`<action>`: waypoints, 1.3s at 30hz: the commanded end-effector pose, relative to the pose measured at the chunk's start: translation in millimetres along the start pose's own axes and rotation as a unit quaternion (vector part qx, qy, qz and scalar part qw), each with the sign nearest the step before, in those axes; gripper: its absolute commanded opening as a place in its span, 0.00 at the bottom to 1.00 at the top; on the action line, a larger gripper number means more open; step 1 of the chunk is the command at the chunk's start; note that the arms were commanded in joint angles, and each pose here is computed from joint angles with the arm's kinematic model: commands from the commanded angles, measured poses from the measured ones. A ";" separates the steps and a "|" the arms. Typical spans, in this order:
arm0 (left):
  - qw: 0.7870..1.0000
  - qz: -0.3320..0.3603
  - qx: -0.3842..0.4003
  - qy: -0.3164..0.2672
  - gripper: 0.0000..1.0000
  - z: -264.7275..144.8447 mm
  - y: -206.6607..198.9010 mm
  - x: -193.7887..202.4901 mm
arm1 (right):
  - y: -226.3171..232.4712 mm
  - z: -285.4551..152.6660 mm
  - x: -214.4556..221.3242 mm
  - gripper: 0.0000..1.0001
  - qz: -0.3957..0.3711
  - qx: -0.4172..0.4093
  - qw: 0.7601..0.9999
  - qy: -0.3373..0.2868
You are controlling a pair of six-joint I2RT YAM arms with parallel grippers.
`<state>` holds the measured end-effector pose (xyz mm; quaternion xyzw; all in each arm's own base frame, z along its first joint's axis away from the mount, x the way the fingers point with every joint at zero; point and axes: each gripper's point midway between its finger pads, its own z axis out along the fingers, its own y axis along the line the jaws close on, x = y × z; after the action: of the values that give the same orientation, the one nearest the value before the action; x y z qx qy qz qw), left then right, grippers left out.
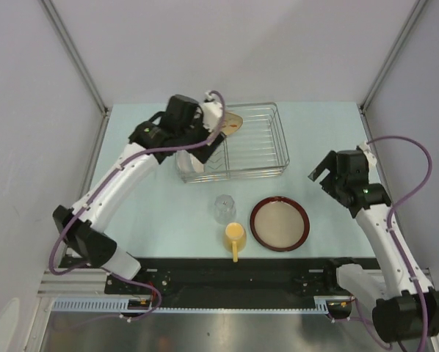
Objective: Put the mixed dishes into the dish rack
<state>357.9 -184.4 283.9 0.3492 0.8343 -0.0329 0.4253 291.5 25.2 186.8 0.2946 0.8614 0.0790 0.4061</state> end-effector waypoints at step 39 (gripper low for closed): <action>0.944 0.307 0.034 0.118 1.00 157.6 -188.9 60.7 | -59.6 16.4 206.0 0.85 0.241 0.024 0.962 0.127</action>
<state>310.1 -345.7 95.6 0.6045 0.7423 0.0781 0.2784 180.7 93.2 34.9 0.4666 0.8180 0.1958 0.2734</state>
